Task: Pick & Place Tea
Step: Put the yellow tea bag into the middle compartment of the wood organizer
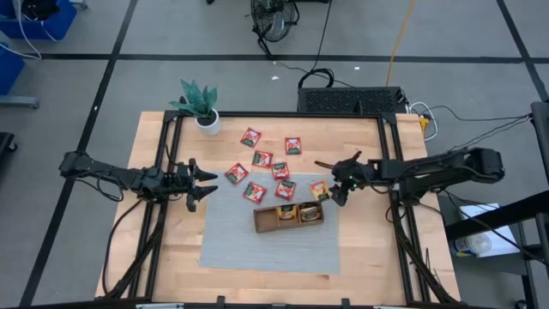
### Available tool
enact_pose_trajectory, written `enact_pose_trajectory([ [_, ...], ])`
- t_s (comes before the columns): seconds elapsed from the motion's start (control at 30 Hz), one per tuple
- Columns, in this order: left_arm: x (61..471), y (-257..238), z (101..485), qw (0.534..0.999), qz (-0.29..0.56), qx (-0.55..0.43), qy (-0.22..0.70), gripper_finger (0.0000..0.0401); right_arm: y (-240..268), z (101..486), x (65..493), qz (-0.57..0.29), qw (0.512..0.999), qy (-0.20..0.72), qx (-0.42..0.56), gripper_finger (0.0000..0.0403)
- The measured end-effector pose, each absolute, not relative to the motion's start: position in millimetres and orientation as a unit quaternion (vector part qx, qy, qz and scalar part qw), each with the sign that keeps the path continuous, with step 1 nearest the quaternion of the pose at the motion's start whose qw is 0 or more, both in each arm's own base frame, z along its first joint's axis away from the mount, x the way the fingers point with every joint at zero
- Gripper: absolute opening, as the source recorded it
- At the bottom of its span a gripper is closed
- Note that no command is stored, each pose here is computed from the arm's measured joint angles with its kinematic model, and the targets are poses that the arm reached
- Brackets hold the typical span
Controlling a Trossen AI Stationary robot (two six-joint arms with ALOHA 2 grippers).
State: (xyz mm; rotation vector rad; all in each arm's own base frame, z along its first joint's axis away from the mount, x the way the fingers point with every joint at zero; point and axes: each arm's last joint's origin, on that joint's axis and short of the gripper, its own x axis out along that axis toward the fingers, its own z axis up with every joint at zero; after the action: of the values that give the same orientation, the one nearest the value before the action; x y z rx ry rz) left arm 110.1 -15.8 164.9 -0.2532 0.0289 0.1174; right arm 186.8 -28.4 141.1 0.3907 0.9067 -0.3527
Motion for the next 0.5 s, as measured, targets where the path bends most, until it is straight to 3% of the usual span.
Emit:
enact_pose_trajectory([
  [0.37, 110, -16, 165, 0.99, 0.058, -0.126, 0.015, 0.0205, -17, 125, 218, -0.108, 0.895, 0.428, 0.063, 0.023],
  [0.5, 110, -16, 165, 0.99, 0.058, -0.126, 0.014, 0.0205, -13, 114, 219, -0.116, 0.883, 0.455, 0.007, 0.0226],
])
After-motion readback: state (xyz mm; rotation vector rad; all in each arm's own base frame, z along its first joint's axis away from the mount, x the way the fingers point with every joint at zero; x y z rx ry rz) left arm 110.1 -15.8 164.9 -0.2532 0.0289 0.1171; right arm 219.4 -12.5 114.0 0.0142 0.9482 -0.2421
